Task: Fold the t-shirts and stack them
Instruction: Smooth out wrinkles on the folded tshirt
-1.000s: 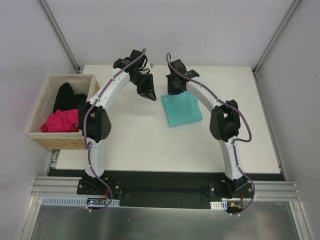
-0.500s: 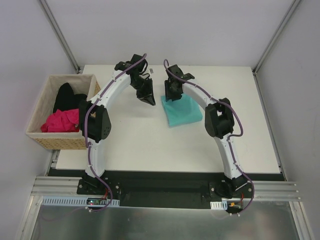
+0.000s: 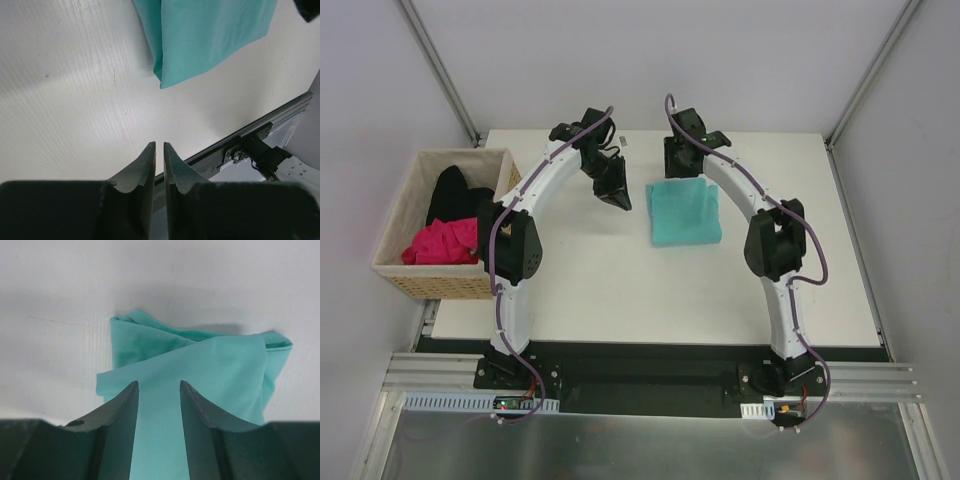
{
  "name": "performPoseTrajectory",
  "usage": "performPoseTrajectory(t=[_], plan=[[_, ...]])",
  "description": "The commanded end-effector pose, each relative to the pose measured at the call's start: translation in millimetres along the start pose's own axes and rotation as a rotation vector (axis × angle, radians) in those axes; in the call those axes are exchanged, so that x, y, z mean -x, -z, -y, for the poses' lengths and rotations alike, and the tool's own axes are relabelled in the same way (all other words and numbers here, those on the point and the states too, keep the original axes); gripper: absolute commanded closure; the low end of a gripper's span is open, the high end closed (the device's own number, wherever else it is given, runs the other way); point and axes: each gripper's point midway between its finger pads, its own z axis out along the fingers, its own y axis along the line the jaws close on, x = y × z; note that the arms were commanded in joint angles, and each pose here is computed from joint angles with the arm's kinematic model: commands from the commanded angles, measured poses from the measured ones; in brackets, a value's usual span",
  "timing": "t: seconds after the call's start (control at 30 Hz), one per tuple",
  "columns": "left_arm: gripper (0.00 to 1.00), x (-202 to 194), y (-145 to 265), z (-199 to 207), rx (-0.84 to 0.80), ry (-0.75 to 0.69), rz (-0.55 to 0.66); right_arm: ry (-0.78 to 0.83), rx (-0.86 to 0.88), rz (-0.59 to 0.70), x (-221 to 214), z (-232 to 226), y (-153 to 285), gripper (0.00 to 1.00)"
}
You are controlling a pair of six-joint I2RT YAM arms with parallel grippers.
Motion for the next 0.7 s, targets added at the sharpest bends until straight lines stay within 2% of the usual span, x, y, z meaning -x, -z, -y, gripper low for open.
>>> performPoseTrajectory(t=[0.0,0.17,0.4,0.53,0.63,0.67], plan=[[0.9,6.2,27.2,18.2,-0.047,-0.03,0.071,0.004,-0.029,0.127,34.4,12.5,55.3,0.59],[0.9,0.2,26.1,14.0,-0.039,-0.018,0.068,-0.003,-0.049,0.128,28.5,21.4,61.5,0.58],[0.9,-3.0,29.0,13.3,-0.038,-0.012,0.081,0.003,-0.049,0.091,20.0,20.8,50.5,0.59],[0.9,-5.6,30.0,11.5,-0.03,-0.007,0.083,0.0,-0.098,0.074,12.4,34.9,44.6,0.6],[0.9,-6.9,29.6,10.1,-0.027,-0.005,0.083,-0.016,-0.125,0.041,3.1,48.7,34.1,0.72],[0.9,-6.9,29.8,10.2,-0.028,-0.006,0.085,-0.024,-0.126,0.024,-1.9,51.5,30.0,0.81]])
